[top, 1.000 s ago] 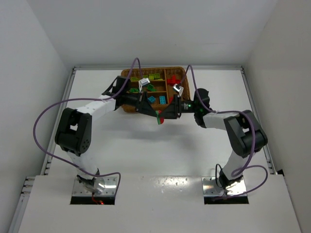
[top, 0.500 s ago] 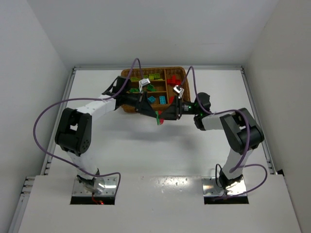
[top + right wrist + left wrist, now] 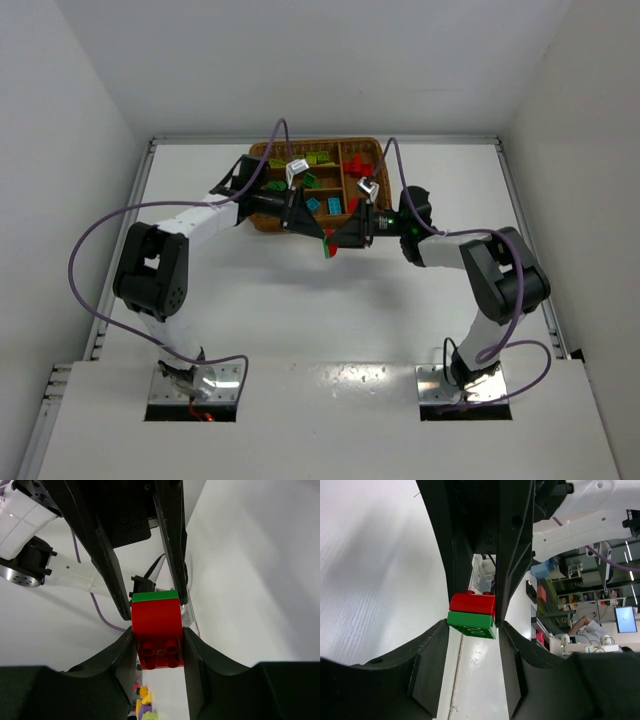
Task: Sort the legos into containers by color
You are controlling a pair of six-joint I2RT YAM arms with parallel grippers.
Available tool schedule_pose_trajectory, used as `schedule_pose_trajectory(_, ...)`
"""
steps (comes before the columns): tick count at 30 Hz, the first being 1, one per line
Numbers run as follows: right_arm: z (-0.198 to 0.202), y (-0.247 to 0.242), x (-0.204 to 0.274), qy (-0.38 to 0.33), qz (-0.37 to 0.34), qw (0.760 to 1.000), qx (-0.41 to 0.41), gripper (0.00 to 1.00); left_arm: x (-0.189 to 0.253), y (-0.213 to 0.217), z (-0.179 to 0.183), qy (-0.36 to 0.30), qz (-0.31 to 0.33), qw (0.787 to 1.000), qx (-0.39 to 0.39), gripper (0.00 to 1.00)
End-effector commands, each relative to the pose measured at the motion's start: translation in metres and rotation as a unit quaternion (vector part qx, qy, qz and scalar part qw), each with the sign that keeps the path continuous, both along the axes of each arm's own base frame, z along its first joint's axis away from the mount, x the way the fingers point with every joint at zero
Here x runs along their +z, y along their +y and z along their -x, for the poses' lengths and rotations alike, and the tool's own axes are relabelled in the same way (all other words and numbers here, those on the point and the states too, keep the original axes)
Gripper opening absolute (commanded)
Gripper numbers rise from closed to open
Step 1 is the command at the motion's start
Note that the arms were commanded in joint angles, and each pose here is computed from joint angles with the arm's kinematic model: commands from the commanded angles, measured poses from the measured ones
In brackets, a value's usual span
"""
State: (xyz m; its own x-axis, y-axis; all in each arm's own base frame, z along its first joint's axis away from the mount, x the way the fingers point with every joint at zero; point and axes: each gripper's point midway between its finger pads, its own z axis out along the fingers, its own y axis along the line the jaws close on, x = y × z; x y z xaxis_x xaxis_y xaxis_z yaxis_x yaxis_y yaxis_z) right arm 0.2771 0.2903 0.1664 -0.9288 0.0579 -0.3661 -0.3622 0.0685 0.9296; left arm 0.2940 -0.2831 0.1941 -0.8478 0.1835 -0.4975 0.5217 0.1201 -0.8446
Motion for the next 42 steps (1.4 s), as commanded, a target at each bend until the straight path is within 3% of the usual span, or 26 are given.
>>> schedule_pose_trajectory(1,-0.003,0.005,0.022,-0.061,-0.013,0.998,0.004,0.00,0.021,-0.006,0.001,-0.040,0.018,0.999,-0.014,0.49)
schedule_pose_trajectory(6,-0.003,0.005,0.022,-0.061,-0.013,0.998,0.004,0.00,0.021,-0.010,0.002,-0.039,0.018,0.999,-0.020,0.37)
schedule_pose_trajectory(9,-0.003,0.005,0.022,-0.061,-0.013,0.998,0.004,0.00,0.018,-0.013,0.004,-0.035,0.017,0.999,-0.024,0.16)
schedule_pose_trajectory(10,-0.003,0.005,0.022,-0.061,-0.013,0.998,0.004,0.00,0.018,-0.013,0.004,-0.035,0.017,0.999,-0.024,0.02)
schedule_pose_trajectory(11,-0.003,0.005,0.022,-0.061,-0.013,0.998,0.004,0.00,0.018,-0.013,0.004,-0.035,0.017,0.999,-0.024,0.00)
schedule_pose_trajectory(20,0.002,-0.012,0.006,-0.040,0.003,0.999,-0.020,0.00,0.002,0.006,-0.015,-0.025,-0.011,0.999,0.033,0.00)
schedule_pose_trajectory(36,-0.038,-0.022,0.021,-0.037,0.006,0.991,-0.132,0.00,0.002,0.022,-0.033,-0.022,-0.027,0.996,0.083,0.00)
schedule_pose_trajectory(39,-0.059,-0.031,0.012,-0.020,0.052,0.981,-0.188,0.00,0.009,0.039,-0.060,-0.022,-0.040,0.989,0.138,0.00)
schedule_pose_trajectory(41,-0.080,-0.039,0.014,-0.031,0.101,0.966,-0.234,0.00,0.014,0.055,-0.097,-0.014,-0.084,0.968,0.234,0.00)
schedule_pose_trajectory(42,-0.097,-0.055,0.008,-0.034,0.164,0.944,-0.284,0.00,0.019,0.069,-0.122,-0.003,-0.114,0.944,0.309,0.00)
